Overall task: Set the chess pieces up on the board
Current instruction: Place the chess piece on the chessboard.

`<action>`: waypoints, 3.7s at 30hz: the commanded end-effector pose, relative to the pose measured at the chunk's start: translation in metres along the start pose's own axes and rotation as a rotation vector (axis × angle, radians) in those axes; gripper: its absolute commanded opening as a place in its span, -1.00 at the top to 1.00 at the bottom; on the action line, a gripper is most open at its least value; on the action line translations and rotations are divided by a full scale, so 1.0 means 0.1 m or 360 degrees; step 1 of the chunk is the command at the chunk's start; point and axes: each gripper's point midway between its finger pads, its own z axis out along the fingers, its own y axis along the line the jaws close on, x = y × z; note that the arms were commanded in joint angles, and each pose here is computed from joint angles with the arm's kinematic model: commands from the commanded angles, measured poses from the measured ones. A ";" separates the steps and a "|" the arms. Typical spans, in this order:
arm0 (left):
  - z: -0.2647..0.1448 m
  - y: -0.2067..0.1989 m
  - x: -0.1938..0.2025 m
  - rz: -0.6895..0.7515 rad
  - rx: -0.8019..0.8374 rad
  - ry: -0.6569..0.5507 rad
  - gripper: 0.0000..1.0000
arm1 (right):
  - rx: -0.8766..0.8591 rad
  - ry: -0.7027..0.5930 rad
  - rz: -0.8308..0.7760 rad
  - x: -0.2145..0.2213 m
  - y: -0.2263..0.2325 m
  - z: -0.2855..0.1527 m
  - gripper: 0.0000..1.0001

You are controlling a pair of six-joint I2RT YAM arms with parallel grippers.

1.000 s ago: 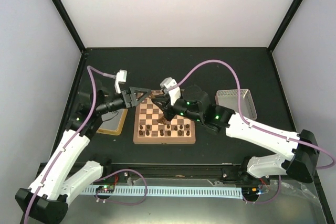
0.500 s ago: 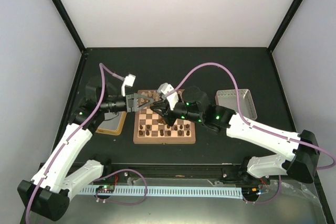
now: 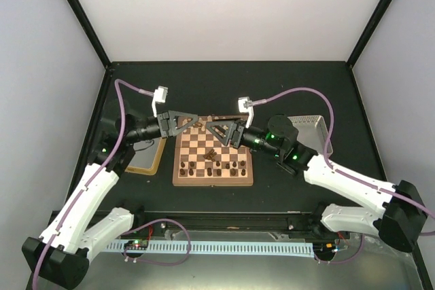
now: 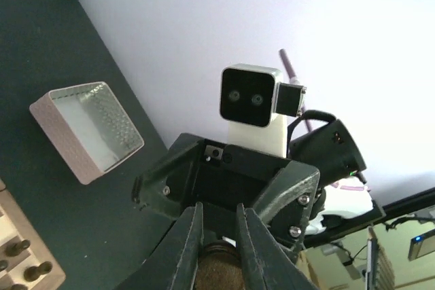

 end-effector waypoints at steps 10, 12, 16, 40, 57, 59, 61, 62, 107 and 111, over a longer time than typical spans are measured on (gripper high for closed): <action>0.02 -0.11 -0.23 -0.0192 0.0126 -0.0159 0.90 | -0.0533 -0.0030 0.0530 -0.28 0.58 0.19 0.12; 0.02 -0.10 -0.22 -0.0196 0.0122 -0.0157 0.90 | -0.0526 -0.0038 0.0535 -0.29 0.57 0.19 0.27; 0.01 -0.08 -0.20 -0.0204 0.0118 -0.0157 0.91 | -0.0519 -0.0026 0.0564 -0.29 0.56 0.22 0.55; -0.49 0.92 -0.15 0.0194 -0.0881 -0.0375 -0.38 | 0.0609 0.0300 0.0270 0.28 -0.64 -0.09 0.98; -1.40 1.26 -0.29 0.0713 -0.1706 -0.0685 -0.63 | 0.1420 0.1214 -0.0334 0.78 -1.01 -0.16 0.98; -1.43 1.28 -0.28 0.0717 -0.1714 -0.0708 -0.66 | 0.1446 0.1261 -0.0370 0.83 -1.00 -0.09 0.98; -1.46 1.27 -0.28 0.0709 -0.1726 -0.0732 -0.68 | 0.1477 0.1325 -0.0393 0.92 -1.01 -0.03 0.98; -1.47 1.27 -0.27 0.0705 -0.1727 -0.0739 -0.69 | 0.1478 0.1348 -0.0403 0.95 -1.01 0.00 0.98; -1.62 1.22 -0.25 0.0689 -0.1770 -0.0846 -0.81 | 0.1537 0.1920 -0.0443 2.15 -1.53 0.44 0.85; -1.61 1.22 -0.25 0.0690 -0.1771 -0.0844 -0.81 | 0.1560 0.1903 -0.0459 2.14 -1.56 0.44 0.78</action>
